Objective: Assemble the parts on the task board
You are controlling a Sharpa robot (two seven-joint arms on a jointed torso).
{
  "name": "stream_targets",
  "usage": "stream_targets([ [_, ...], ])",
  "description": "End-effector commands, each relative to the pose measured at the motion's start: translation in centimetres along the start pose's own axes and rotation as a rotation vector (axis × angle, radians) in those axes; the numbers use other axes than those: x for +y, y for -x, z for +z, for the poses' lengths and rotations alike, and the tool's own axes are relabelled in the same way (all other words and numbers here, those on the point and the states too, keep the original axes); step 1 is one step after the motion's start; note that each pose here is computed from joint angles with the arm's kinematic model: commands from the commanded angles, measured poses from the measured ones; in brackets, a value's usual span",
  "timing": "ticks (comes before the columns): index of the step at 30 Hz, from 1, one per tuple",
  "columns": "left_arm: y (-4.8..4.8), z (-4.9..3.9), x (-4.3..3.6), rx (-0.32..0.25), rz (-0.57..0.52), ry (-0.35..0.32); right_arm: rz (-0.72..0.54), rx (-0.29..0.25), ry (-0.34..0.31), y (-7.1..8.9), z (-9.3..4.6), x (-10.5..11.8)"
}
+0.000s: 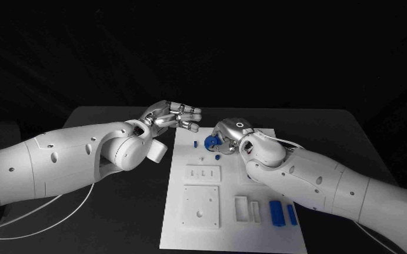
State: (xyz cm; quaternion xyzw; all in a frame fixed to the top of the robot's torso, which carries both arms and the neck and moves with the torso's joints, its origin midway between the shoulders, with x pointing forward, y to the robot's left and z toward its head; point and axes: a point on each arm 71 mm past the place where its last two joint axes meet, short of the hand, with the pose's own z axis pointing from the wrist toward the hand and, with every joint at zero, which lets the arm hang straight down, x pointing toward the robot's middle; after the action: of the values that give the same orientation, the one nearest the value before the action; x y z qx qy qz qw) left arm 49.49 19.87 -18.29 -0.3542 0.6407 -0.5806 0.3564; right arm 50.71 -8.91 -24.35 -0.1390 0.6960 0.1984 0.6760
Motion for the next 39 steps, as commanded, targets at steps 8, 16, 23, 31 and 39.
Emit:
stream_targets([
  [8,-0.08,0.03,-0.1,0.01,-0.001,-0.005,0.03,0.031,-0.016,-0.4,-0.4,-0.4],
  [16,-0.06,0.02,-0.08,0.009,0.0,-0.002,0.039,0.03,-0.017,-0.3,-0.8,-0.8],
  [23,0.08,-0.04,-0.06,0.005,0.0,-0.002,0.045,-0.001,-0.031,0.2,-1.5,-1.4],
  [31,0.46,-0.17,-0.04,-0.002,0.002,-0.004,0.104,-0.116,-0.071,2.6,-3.0,-4.1],
  [39,1.22,-0.28,-0.01,-0.023,0.008,-0.011,0.342,-0.071,-0.032,4.8,-5.1,-9.9],
])
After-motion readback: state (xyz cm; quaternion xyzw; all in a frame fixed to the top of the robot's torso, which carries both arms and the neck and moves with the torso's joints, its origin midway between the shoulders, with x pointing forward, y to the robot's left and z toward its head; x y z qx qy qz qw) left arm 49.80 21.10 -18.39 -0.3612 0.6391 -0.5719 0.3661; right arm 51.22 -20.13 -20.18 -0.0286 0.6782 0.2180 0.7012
